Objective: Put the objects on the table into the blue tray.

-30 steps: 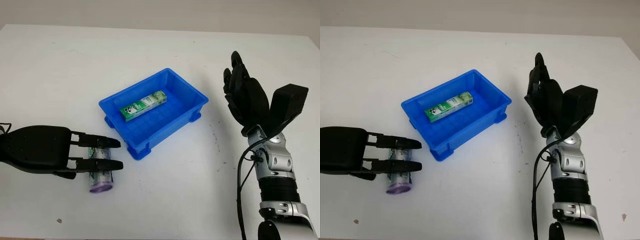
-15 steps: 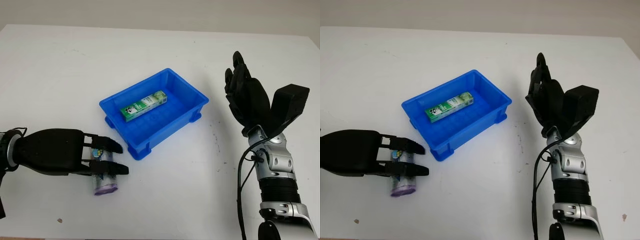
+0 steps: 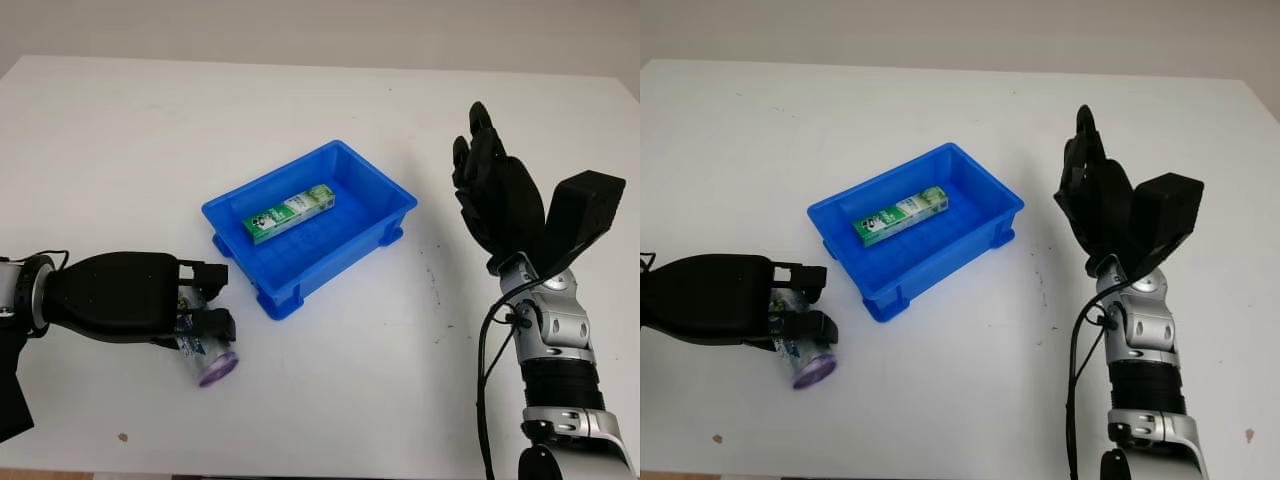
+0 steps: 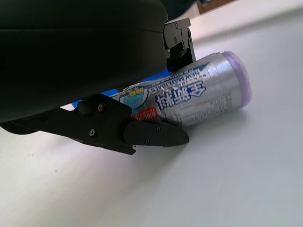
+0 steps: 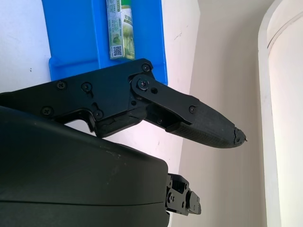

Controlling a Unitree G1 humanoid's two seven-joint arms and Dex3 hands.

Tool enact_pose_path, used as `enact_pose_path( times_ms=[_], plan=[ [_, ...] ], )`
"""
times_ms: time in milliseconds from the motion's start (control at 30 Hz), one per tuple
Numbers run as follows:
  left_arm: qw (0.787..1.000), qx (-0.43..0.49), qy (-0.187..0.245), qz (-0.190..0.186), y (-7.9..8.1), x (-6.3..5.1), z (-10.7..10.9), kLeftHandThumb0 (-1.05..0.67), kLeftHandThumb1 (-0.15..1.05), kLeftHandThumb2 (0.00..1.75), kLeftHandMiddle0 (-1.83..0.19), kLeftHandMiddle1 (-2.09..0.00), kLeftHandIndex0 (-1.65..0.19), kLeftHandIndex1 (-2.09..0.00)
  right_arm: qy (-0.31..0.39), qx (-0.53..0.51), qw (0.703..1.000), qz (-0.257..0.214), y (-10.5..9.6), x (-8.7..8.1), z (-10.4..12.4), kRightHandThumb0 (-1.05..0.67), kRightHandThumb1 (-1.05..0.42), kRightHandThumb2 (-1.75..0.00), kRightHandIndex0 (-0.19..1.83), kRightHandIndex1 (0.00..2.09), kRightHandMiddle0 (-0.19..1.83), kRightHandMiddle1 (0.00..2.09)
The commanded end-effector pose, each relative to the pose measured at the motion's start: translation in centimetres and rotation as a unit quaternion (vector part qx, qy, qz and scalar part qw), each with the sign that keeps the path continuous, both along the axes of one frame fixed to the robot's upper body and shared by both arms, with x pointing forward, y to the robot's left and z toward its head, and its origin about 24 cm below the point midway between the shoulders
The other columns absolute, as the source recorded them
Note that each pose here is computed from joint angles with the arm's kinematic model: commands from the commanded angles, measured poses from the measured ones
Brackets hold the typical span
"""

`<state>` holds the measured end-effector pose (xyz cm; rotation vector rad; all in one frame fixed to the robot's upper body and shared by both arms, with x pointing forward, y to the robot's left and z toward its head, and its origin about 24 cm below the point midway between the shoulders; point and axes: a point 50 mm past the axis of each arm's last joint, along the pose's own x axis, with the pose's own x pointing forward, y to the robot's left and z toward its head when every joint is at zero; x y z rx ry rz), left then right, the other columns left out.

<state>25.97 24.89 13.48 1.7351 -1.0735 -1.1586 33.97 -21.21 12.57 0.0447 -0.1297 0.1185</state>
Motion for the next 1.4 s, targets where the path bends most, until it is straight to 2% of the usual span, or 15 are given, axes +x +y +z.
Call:
enact_pose_path(
  times_ms=[0,67,167,267,367,500,633,733,800,867,1067,1100,1133,1233,1367],
  plan=[
    [0.997,-0.005,0.082,0.011,-1.3,-1.4,-1.8,-0.49,1.05,0.32,-0.96,-2.09,-0.6,-2.09,-0.005,-0.006,1.0,-0.005,-0.5,-0.2,0.5,-0.75,-1.05,-0.85,-0.19,0.0,-0.19,0.0],
    [0.986,0.003,0.146,0.077,-2.0,-2.2,-1.4,-0.46,1.05,0.28,-0.99,-2.09,-0.69,-2.09,-0.005,-0.006,1.0,-0.003,-0.5,-0.2,0.5,-0.75,-1.05,-0.85,-0.19,0.0,-0.19,0.0],
    [0.952,0.033,0.253,0.17,-3.6,-3.0,-0.4,-0.44,1.05,0.34,-0.84,-2.09,-0.54,-2.09,-0.006,-0.004,1.0,0.0,-0.5,-0.2,0.4,-0.74,-1.05,-0.85,-0.19,0.0,-0.19,0.0],
    [0.903,0.075,0.351,0.238,-5.4,-2.6,2.1,-0.44,1.05,0.35,-0.76,-2.09,-0.34,-2.09,-0.006,-0.003,1.0,-0.002,-0.4,-0.1,0.4,-0.73,-1.05,-0.85,-0.19,0.0,-0.19,0.0],
    [0.861,0.088,0.423,0.27,-6.5,-2.0,4.5,-0.44,1.05,0.31,-0.67,-2.09,-0.26,-2.03,-0.005,-0.005,1.0,-0.003,-0.3,-0.1,0.4,-0.72,-1.05,-0.85,-0.19,0.0,-0.19,0.0],
    [0.827,0.086,0.477,0.284,-7.5,-1.6,8.2,-0.43,1.05,0.3,-0.5,-2.09,-0.27,-1.82,-0.007,-0.006,1.0,-0.001,-0.3,0.0,0.5,-0.71,-1.05,-0.85,-0.19,0.0,-0.19,0.0],
    [0.793,0.071,0.547,0.26,-8.1,-1.6,9.9,-0.41,1.05,0.3,-0.58,-2.09,-0.26,-2.07,-0.005,-0.007,1.0,-0.005,-0.2,-0.1,0.4,-0.71,-1.05,-0.83,-0.19,0.0,-0.19,0.0],
    [0.774,0.065,0.582,0.242,-8.2,-1.6,10.8,-0.39,1.05,0.27,-0.66,-2.09,-0.3,-1.88,-0.001,-0.011,1.0,-0.007,-0.1,-0.1,0.4,-0.71,-1.05,-0.82,-0.19,0.0,-0.19,0.0],
    [0.77,0.067,0.589,0.235,-8.3,-1.5,11.5,-0.39,1.05,0.27,-0.63,-2.09,-0.32,-1.75,-0.001,-0.011,1.0,-0.006,-0.1,-0.1,0.4,-0.71,-1.05,-0.82,-0.19,0.0,-0.19,0.0],
    [0.769,0.069,0.596,0.222,-8.3,-1.3,12.5,-0.39,1.05,0.27,-0.62,-2.09,-0.3,-1.87,-0.001,-0.011,1.0,-0.007,-0.1,-0.1,0.3,-0.71,-1.05,-0.82,-0.19,0.0,-0.19,0.0],
    [0.774,0.08,0.589,0.218,-8.5,-0.6,15.5,-0.38,1.05,0.27,-0.38,-2.08,-0.27,-1.47,0.005,-0.015,1.0,-0.008,-0.1,-0.1,0.2,-0.72,-1.05,-0.82,-0.19,0.0,-0.19,0.0],
    [0.788,0.061,0.573,0.216,-8.6,-0.4,16.3,-0.39,1.05,0.28,-0.46,-2.09,-0.24,-1.8,0.006,-0.015,1.0,-0.007,-0.1,-0.1,0.2,-0.72,-1.05,-0.82,-0.19,0.0,-0.19,0.0],
    [0.793,0.036,0.566,0.22,-8.5,0.0,17.1,-0.39,1.05,0.27,-0.52,-2.09,-0.25,-1.94,0.005,-0.014,1.0,-0.006,-0.1,-0.1,0.2,-0.72,-1.05,-0.83,-0.19,0.0,-0.19,0.0],
    [0.825,-0.058,0.496,0.265,-8.5,0.9,18.7,-0.4,1.05,0.28,-0.58,-2.09,-0.18,-2.08,0.005,-0.015,1.0,-0.006,-0.1,0.0,0.1,-0.71,-1.05,-0.83,-0.19,0.0,-0.19,0.0],
    [0.885,-0.157,0.333,0.285,-9.2,1.7,19.4,-0.33,1.05,0.3,-0.48,-2.09,-0.02,-2.09,0.005,-0.014,1.0,-0.003,0.0,0.0,0.1,-0.72,-1.05,-0.83,-0.19,0.0,-0.19,0.0]
  ],
)
